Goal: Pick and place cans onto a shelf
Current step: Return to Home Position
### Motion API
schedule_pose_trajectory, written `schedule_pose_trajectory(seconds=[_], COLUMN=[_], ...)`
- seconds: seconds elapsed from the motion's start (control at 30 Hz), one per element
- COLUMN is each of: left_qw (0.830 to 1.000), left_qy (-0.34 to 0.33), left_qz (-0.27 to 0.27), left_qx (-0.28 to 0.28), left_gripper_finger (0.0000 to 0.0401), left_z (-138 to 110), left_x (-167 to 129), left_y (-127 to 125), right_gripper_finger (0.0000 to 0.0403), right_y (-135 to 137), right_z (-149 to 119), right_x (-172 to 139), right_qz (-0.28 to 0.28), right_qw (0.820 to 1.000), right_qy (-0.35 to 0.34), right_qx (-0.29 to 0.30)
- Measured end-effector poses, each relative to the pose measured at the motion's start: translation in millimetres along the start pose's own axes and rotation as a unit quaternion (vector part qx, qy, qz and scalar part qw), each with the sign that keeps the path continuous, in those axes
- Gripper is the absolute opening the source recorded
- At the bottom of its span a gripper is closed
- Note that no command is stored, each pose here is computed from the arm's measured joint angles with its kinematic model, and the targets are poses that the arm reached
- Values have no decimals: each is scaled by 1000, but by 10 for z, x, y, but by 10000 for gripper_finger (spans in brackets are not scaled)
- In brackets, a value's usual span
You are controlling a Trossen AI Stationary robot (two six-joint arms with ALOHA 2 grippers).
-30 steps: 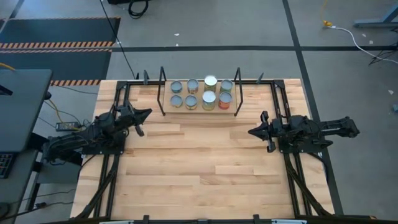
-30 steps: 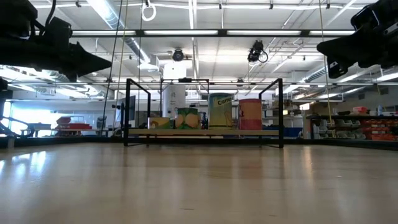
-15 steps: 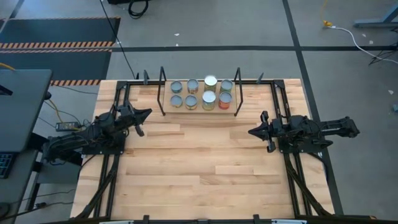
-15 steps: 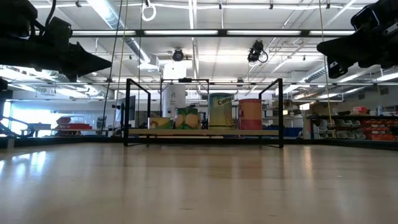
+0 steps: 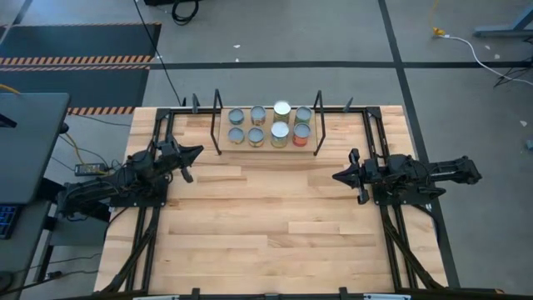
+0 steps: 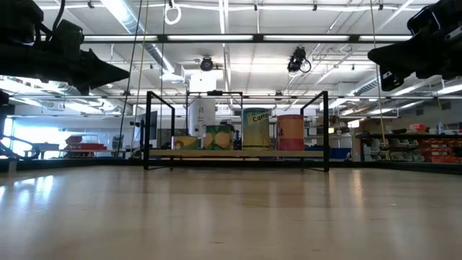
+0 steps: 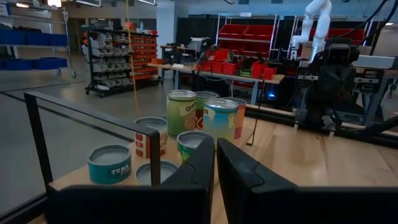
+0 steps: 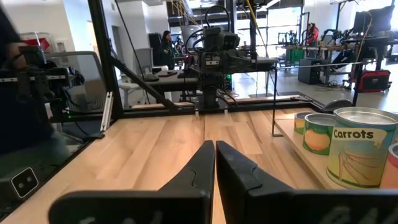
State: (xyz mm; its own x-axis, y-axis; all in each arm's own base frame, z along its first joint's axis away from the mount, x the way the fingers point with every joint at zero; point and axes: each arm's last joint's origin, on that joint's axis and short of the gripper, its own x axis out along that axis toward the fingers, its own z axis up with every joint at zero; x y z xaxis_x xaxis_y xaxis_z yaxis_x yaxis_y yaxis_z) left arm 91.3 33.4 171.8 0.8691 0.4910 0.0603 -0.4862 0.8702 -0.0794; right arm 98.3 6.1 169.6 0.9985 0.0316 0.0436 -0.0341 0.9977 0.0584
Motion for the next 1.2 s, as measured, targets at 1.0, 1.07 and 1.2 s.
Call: schedule_pose_trajectory(seconds=[1.0,1.07,1.2], left_qw=[998,998,998], left_qy=[10,10,10], left_qz=[-56,-56,-56], left_qx=[-2,-2,-2], left_gripper_finger=[24,23,25], left_z=[-17,-17,-17], left_x=[-16,-16,-16], left_y=[-121,-121,-121], right_gripper_finger=[23,23,23], right_y=[0,0,0], right_z=[0,0,0], right_x=[0,0,0], right_qz=[0,0,0], right_qw=[1000,1000,1000], right_qy=[0,0,0], right_qx=[0,0,0])
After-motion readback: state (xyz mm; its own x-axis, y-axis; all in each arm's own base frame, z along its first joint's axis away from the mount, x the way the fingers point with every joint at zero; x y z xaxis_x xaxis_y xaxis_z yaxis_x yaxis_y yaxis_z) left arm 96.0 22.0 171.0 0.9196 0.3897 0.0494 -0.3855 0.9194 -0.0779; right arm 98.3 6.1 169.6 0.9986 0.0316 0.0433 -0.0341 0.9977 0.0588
